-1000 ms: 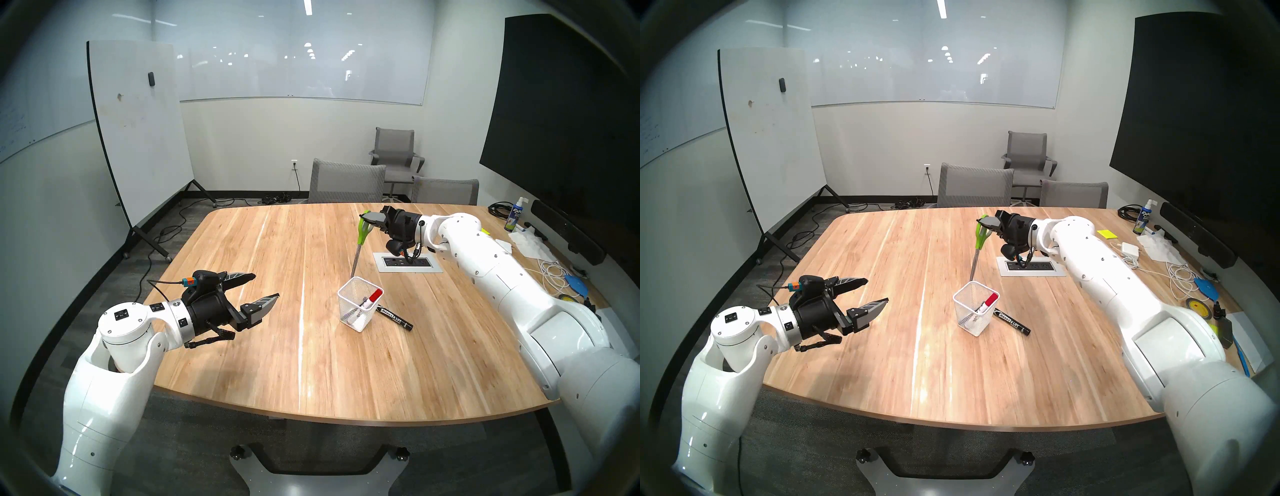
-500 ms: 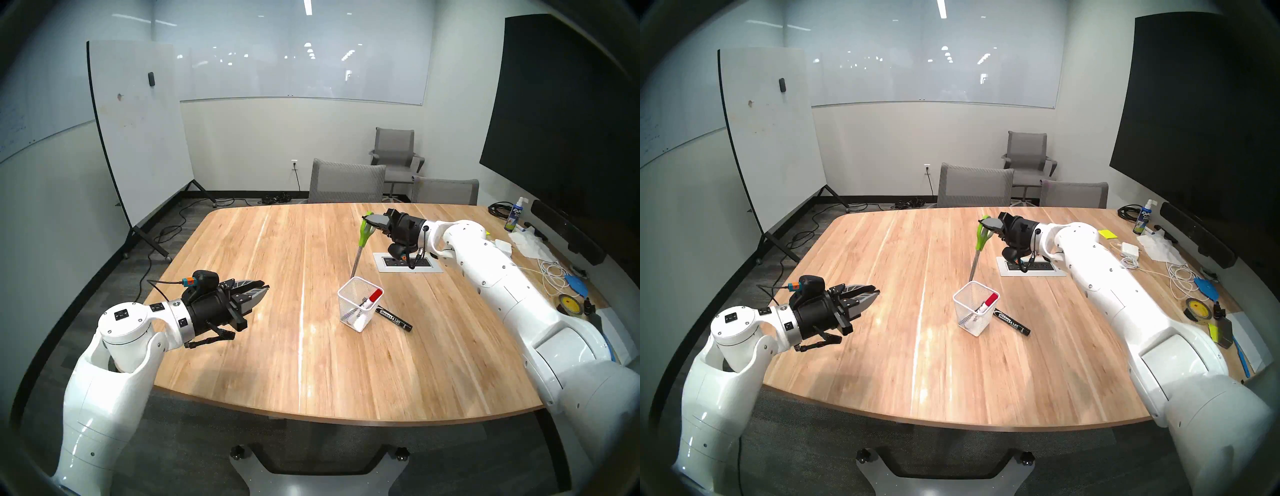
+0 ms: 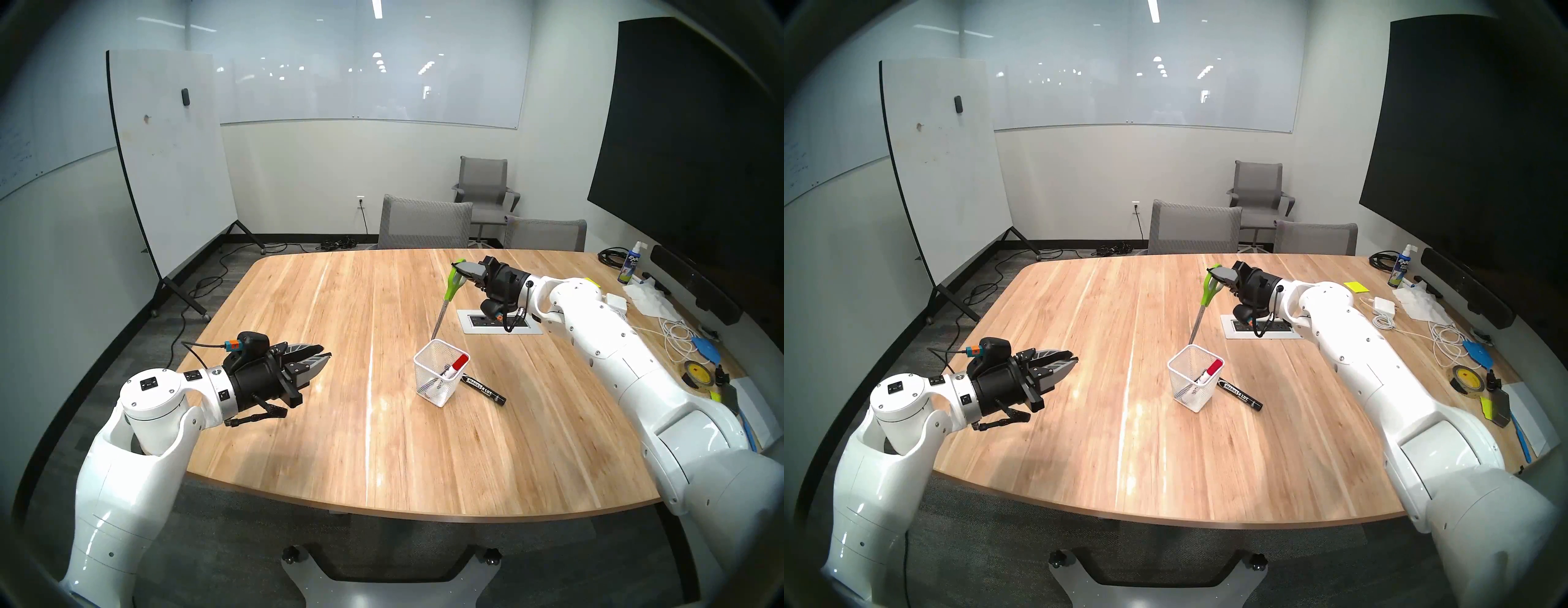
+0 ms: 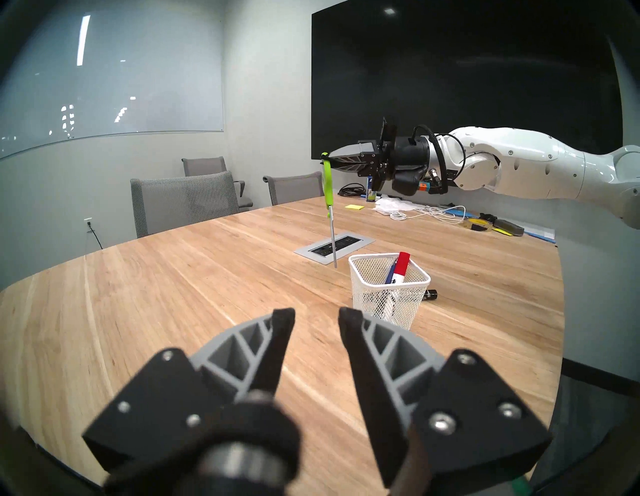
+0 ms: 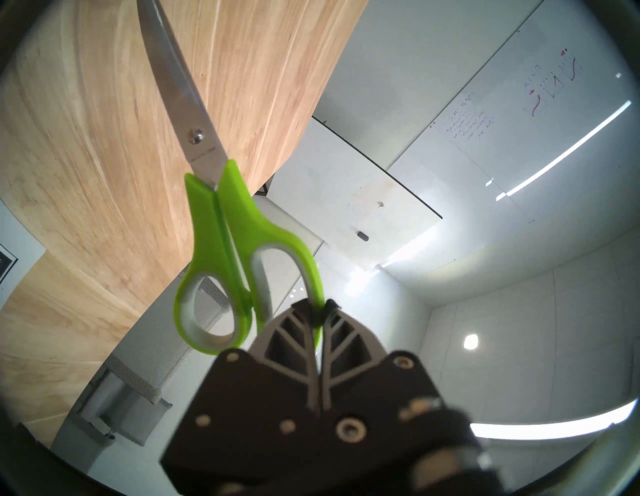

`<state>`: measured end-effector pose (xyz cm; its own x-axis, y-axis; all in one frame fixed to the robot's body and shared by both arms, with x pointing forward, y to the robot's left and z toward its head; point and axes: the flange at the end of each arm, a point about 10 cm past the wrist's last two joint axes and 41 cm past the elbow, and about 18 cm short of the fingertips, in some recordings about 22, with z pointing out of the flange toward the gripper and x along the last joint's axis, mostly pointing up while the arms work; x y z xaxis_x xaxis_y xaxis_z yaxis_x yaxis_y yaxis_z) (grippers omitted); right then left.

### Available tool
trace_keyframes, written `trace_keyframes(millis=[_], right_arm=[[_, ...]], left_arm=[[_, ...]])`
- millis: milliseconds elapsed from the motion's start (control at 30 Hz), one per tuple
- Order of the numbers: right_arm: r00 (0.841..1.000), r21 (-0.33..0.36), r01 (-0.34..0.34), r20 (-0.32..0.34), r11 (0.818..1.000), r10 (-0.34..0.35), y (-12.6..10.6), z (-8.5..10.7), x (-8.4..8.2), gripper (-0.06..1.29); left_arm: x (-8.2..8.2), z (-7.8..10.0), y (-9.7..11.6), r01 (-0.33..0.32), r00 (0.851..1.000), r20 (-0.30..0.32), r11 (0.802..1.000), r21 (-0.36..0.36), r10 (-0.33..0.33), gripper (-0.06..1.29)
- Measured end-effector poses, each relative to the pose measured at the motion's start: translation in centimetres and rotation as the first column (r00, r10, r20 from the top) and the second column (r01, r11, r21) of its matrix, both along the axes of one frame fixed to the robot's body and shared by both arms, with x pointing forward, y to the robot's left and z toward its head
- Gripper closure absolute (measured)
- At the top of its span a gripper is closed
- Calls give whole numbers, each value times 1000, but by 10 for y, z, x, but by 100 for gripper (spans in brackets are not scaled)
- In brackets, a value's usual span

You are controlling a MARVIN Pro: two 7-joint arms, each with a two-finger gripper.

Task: Place the pen, the marker, and the scissors into the pen holder

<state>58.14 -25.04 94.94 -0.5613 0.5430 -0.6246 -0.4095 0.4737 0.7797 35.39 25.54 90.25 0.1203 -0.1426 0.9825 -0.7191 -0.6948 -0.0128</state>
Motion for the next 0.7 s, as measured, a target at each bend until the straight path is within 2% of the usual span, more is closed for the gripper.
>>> trace_keyframes(millis=[67,167,700], right_arm=[[1000,3,0,2,1000,0,0,1,0,125],[1000,6,-2,5,1000,2,1,2,-1,125],[999,35,-25,44,999,23,2,16,-9,125]], left_arm=[[0,0,0,2,1000,0,1000,11,-2,83],[0,-1,0,3,1000,0,1000,23,-3,71],[0,0,0,8,1000,-2,1000,30,-8,70]])
